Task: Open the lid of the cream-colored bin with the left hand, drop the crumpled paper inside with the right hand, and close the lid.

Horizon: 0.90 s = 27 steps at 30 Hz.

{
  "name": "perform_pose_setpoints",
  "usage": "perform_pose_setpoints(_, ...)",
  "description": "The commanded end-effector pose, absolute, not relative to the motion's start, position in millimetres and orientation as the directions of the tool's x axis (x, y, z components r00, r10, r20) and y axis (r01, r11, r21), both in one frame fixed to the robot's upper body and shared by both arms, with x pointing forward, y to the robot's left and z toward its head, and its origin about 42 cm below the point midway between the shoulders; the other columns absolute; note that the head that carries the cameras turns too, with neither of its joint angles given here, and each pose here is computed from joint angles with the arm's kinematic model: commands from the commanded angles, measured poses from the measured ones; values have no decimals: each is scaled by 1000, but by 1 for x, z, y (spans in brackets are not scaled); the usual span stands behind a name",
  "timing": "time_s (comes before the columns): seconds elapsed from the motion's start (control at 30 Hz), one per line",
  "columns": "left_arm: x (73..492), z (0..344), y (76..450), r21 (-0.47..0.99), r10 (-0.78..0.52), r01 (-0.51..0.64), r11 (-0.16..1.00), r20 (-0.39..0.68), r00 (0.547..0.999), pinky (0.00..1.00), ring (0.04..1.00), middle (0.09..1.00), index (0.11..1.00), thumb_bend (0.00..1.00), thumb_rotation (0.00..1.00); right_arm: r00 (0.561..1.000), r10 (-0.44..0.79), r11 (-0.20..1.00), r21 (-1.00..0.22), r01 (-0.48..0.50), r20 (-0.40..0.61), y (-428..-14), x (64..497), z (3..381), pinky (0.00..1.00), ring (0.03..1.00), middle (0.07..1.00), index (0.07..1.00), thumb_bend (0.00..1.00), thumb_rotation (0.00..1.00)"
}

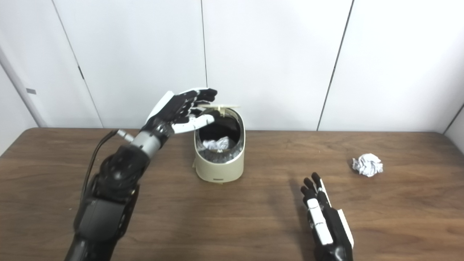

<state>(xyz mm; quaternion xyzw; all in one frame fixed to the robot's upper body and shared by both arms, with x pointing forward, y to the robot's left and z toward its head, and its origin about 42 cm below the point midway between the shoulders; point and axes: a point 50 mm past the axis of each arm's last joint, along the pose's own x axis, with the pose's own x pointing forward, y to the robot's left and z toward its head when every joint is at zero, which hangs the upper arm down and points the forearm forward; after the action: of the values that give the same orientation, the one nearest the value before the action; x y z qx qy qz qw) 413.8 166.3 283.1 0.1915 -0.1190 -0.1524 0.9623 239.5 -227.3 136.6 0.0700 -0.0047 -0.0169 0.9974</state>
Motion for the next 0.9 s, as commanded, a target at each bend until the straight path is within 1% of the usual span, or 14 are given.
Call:
perform_pose_setpoints(0.0,405,300,174,337,-292,201,920,246,924,743,805,827,856,494,448,997,-49,985,171,40,52,-223,233,143,1000,965,969,1000,518,755)
perform_pose_setpoints(0.07,393,291,185,294,-263,188,937,243,934,744,814,839,871,476,462,998,-46,985,172,36,52,-223,233,143,1000,966,968,1000,505,746)
perform_pose_setpoints(0.17,377,279,199,238,-219,159,958,251,943,759,822,848,881,457,448,998,-42,985,169,33,51,-224,233,143,1000,967,971,1000,491,744)
perform_pose_setpoints(0.23,368,270,207,212,-188,134,968,259,947,774,831,859,898,413,457,998,-42,985,168,33,50,-225,233,143,1000,968,970,1000,500,744)
perform_pose_setpoints(0.3,360,263,212,191,-161,113,975,258,953,785,833,858,902,415,433,998,-43,986,166,34,50,-226,233,143,1000,964,968,1000,516,744)
perform_pose_setpoints(0.4,349,252,220,201,-139,89,976,253,958,808,856,877,923,424,451,998,-42,986,163,33,50,-227,233,142,1000,963,967,1000,521,741)
perform_pose_setpoints(0.47,345,245,224,215,-125,72,974,244,962,842,888,903,946,449,534,998,-42,987,160,33,51,-228,233,142,1000,962,968,1000,519,740)
perform_pose_setpoints(0.63,345,241,228,240,-113,55,969,235,965,837,892,905,943,460,573,998,-40,987,158,31,49,-229,233,142,1000,965,970,1000,525,742)
perform_pose_setpoints(0.73,346,242,229,256,-112,48,965,242,964,839,886,895,938,476,572,998,-39,987,160,31,49,-229,233,141,1000,967,970,1000,523,744)
perform_pose_setpoints(0.8,347,243,228,273,-108,38,961,249,962,816,869,878,921,458,533,998,-37,987,158,29,50,-228,233,141,1000,968,969,1000,519,748)
perform_pose_setpoints(0.87,348,244,226,281,-107,32,959,254,961,806,859,868,911,451,503,998,-39,987,157,31,49,-228,233,142,1000,967,968,1000,539,747)
